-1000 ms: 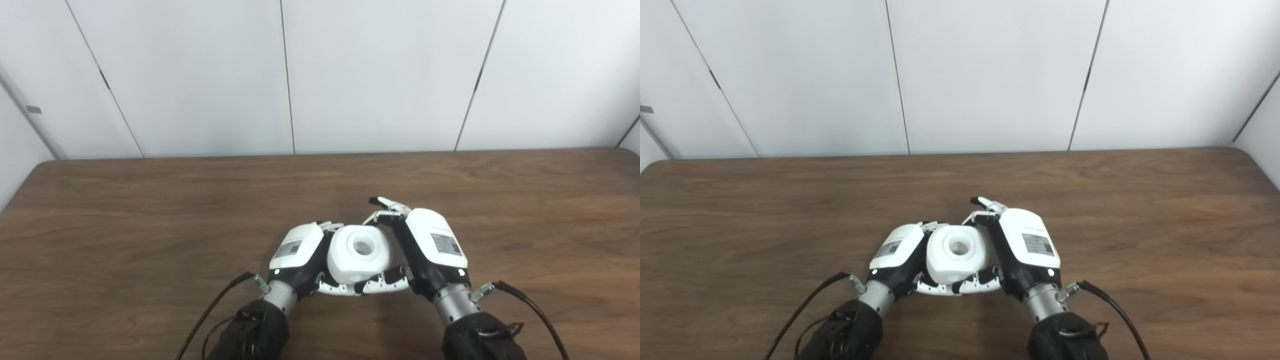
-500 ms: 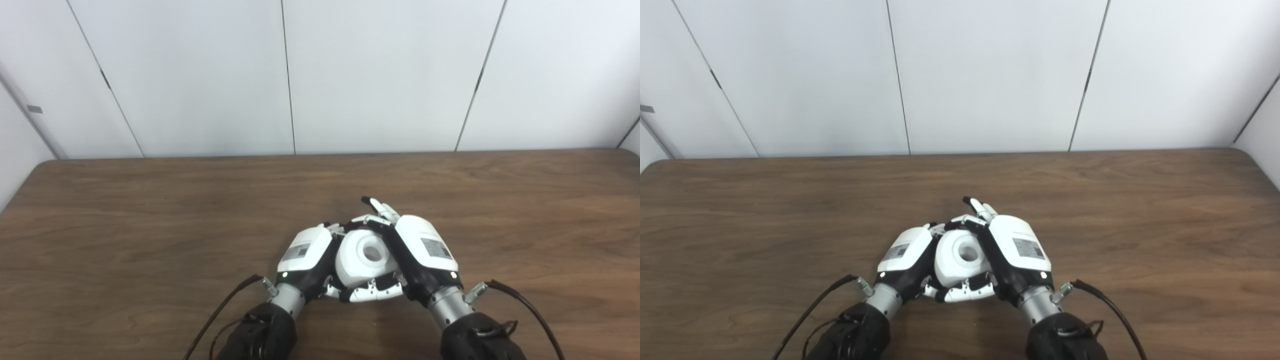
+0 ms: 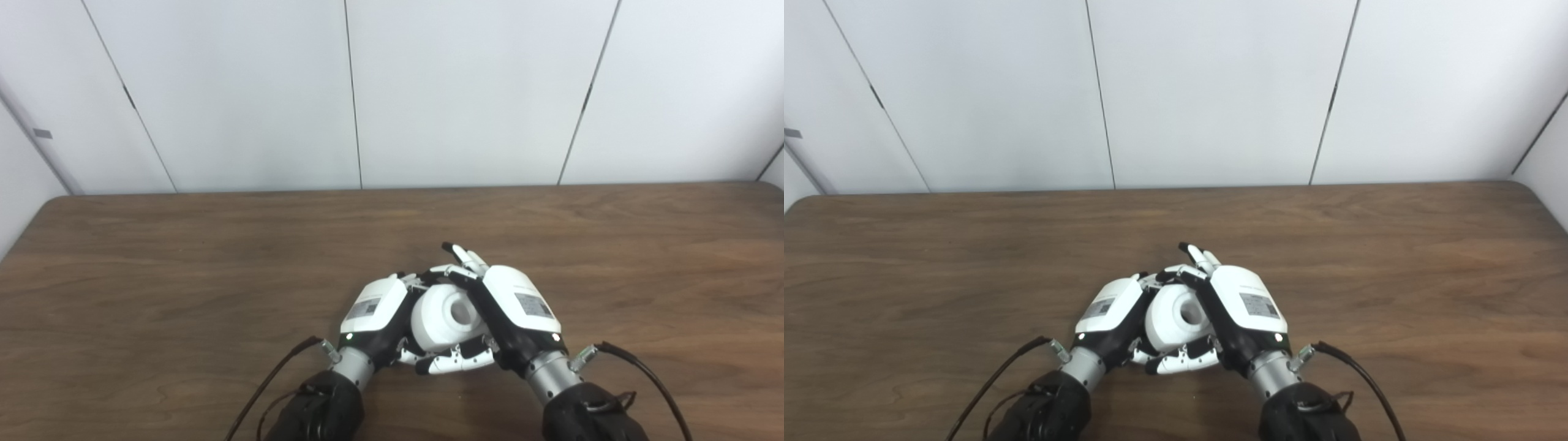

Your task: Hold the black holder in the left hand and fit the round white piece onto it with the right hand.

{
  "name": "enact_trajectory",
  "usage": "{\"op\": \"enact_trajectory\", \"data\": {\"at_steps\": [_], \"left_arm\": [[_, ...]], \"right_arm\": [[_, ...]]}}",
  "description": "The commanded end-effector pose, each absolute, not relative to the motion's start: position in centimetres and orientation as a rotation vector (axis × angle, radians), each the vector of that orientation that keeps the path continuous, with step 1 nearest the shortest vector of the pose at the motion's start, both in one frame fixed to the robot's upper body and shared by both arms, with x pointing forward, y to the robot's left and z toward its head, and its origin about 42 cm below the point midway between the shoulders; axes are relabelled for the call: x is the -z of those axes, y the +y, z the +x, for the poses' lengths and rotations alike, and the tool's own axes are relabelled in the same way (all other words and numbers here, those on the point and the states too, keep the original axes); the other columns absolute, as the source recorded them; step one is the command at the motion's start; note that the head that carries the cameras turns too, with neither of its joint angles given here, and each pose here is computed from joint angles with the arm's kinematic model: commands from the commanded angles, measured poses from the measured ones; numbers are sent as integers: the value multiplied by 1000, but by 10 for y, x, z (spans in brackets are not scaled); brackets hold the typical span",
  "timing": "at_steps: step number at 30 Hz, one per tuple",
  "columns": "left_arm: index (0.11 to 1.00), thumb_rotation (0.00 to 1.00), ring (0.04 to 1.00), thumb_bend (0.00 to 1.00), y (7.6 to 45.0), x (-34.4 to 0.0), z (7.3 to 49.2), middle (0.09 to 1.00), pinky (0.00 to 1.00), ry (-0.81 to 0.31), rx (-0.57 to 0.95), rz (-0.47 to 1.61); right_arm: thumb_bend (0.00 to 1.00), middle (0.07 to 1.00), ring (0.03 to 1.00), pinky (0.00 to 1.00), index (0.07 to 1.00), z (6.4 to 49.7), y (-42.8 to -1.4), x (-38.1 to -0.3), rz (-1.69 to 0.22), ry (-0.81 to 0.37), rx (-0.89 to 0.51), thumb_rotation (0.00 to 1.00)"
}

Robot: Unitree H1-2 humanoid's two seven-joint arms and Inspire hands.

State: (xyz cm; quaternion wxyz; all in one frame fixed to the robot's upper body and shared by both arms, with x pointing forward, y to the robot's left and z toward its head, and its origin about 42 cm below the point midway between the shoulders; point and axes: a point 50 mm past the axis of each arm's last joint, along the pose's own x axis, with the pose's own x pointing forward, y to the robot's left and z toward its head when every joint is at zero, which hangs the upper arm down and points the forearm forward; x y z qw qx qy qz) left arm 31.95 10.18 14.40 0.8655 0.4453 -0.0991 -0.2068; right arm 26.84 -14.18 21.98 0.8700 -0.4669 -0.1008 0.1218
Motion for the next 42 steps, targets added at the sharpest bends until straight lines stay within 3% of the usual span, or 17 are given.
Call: {"op": "enact_trajectory", "data": {"at_steps": [1, 30, 42], "left_arm": [[481, 52, 909, 516, 94, -158, 326, 852, 964, -277, 415, 928], [482, 56, 926, 519, 98, -157, 329, 862, 965, -217, 401, 975], [493, 68, 956, 520, 98, -157, 331, 890, 1000, -176, 422, 980]], "right_arm": [[802, 973, 973, 853, 771, 269, -141, -236, -964, -268, -221, 279], [804, 970, 974, 855, 760, 270, -142, -234, -946, -268, -231, 259], [806, 969, 974, 858, 764, 271, -143, -233, -947, -274, -239, 313]]}}
